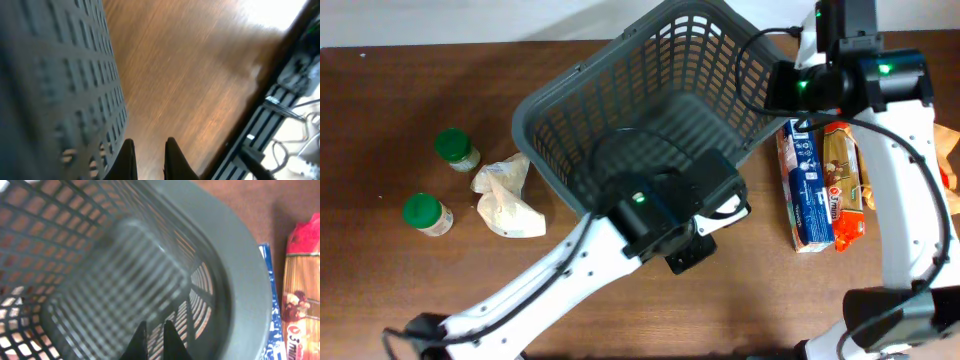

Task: Pack container
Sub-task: 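Grasp the grey basket rim with both grippers and straighten it, then release the basket and pull both grippers back outward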

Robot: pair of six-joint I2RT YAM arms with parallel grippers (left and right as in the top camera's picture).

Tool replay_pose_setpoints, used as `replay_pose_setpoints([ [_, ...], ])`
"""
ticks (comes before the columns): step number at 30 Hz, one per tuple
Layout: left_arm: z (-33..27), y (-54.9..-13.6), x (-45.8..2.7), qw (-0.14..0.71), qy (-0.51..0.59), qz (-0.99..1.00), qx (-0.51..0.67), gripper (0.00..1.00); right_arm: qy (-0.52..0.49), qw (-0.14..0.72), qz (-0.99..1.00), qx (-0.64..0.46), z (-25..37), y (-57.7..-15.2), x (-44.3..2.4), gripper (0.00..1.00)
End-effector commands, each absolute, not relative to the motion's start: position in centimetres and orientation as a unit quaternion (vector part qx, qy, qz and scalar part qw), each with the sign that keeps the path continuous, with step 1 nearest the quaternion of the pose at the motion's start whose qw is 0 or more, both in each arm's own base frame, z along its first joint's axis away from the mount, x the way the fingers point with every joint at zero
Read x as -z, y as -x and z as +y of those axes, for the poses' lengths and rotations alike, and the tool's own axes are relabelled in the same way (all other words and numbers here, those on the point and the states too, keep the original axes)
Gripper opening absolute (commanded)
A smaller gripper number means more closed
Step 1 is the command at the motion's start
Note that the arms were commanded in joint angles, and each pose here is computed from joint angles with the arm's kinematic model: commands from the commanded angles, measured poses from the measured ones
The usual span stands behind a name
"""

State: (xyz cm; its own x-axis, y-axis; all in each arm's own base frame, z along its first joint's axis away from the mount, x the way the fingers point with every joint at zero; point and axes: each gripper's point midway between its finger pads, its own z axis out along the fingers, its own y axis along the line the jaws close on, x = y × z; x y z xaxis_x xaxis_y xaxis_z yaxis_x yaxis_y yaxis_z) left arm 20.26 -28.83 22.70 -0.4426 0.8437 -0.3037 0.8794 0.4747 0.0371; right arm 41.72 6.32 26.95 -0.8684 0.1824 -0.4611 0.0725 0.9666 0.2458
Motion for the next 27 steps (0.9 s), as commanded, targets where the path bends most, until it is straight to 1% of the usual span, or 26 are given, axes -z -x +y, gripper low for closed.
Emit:
replay_pose_setpoints([
  [1,-27.1,-21.8,-21.6,0.136,-0.505,0.853,-0.008,0.02,-0.07,0.217,0.968,-0.102,6.5,-41.5,-25.2,0.04],
  [5,-25.9,-22.8,-21.6,0.139,-0.491,0.859,-0.038,0.02,-0.072,0.195,0.973,-0.098,6.4,-40.8,-24.3,0.04],
  [19,-18.3,-30.2,-21.8,0.149,-0.346,0.925,-0.054,0.02,-0.054,0.169,0.979,-0.098,7.2,-39.5,-23.8,0.04],
  [23,-16.3,-31.1,-21.8,0.143,-0.318,0.935,-0.06,0.02,-0.047,0.168,0.98,-0.099,7.8,-39.4,-23.8,0.04],
  [27,-15.9,-31.0,-21.8,0.137,-0.313,0.938,-0.057,0.02,-0.032,0.173,0.98,-0.098,8.1,-39.4,-24.0,0.04],
])
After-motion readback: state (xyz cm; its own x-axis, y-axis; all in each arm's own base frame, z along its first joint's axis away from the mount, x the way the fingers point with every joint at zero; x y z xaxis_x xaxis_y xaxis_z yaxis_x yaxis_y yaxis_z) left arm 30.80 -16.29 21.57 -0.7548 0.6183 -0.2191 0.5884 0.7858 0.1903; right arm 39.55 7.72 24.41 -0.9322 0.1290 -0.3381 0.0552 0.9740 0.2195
